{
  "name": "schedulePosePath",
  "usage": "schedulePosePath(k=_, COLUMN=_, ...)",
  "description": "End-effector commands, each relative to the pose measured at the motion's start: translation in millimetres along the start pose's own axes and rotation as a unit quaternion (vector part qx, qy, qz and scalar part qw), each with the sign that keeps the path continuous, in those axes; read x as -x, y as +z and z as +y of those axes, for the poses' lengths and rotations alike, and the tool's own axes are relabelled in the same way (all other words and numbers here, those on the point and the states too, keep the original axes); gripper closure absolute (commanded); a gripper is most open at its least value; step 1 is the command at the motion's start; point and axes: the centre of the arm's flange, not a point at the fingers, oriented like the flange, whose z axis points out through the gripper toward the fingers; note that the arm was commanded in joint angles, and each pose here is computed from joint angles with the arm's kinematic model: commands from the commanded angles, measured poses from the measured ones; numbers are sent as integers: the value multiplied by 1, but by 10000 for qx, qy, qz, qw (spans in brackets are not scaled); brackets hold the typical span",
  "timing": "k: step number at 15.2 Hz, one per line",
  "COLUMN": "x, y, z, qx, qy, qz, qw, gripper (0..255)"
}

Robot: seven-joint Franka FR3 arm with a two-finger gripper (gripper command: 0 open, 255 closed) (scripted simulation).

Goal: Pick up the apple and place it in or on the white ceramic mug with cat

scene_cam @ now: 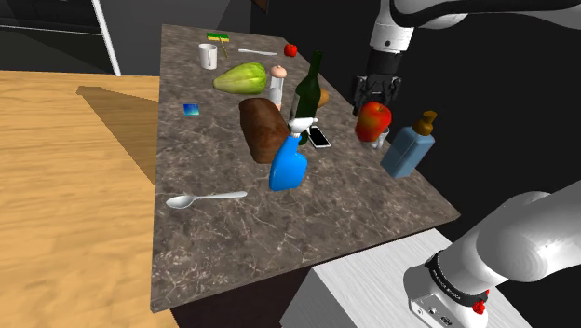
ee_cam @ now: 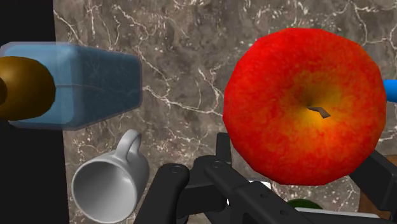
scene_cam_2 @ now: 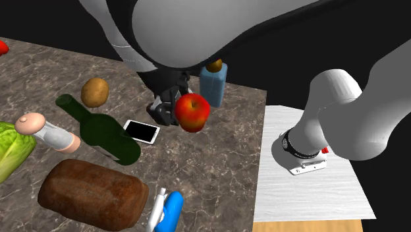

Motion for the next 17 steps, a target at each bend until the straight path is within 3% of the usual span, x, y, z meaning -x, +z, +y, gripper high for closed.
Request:
schedulePosePath(k=1, x=-11, y=-4, z=16, qx=1, qy=-1, qz=-1, qw=10000, gripper=255)
schedulePosePath(k=17, x=-129, y=-32, z=195, qx=1, qy=-1, qz=-1, qw=10000, gripper=255)
